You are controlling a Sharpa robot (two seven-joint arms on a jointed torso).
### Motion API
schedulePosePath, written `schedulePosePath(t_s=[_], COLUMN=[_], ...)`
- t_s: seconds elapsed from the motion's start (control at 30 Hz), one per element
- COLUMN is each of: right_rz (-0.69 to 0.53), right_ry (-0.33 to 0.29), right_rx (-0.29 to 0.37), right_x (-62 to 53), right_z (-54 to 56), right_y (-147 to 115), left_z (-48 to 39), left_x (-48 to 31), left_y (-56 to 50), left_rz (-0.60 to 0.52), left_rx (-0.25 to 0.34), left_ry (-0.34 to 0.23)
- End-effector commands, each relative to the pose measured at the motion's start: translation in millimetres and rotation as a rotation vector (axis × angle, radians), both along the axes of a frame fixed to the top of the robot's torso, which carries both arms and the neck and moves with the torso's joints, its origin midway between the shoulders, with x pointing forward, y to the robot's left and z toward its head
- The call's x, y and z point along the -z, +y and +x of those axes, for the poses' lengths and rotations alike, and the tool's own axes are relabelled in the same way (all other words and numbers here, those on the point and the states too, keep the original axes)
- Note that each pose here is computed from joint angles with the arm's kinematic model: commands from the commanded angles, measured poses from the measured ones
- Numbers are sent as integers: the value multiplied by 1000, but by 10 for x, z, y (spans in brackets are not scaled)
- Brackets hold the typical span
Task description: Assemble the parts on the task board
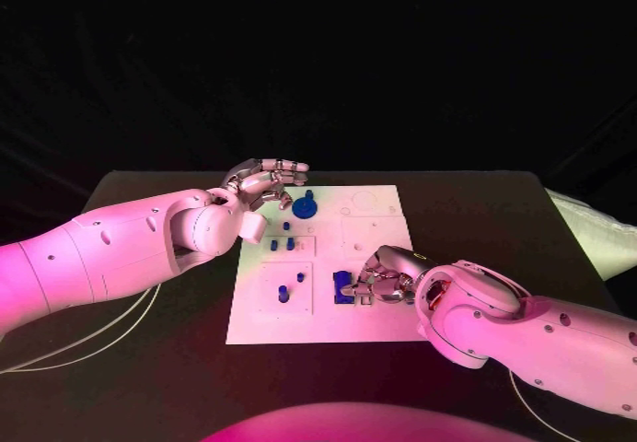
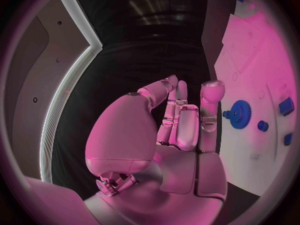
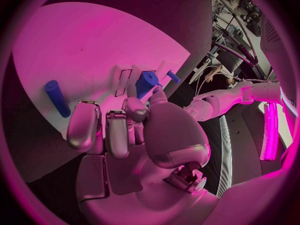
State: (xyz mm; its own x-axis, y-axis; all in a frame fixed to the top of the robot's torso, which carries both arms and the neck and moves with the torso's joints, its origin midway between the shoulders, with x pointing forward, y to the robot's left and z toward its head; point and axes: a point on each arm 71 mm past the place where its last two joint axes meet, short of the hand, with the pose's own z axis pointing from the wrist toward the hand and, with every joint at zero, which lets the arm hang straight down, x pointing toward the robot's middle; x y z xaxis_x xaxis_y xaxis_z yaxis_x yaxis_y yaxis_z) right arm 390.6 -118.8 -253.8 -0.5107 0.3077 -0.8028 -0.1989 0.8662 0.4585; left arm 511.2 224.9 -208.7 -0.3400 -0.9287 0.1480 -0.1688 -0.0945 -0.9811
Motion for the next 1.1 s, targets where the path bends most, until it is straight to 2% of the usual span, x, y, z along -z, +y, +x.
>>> schedulePosePath(t_s=[0.03, 0.73, 1.1], right_rz=[-30, -38, 67], right_ry=[-10, -15, -63], right_rx=[-21, -35, -100], right_x=[2, 6, -73], right_z=[-6, -2, -46], right_y=[8, 26, 47], left_z=[-6, -5, -5], left_x=[-4, -1, 2], left_y=[-23, -19, -12], left_rz=[-13, -12, -12], left_rx=[20, 19, 19], left_ry=[1, 2, 3])
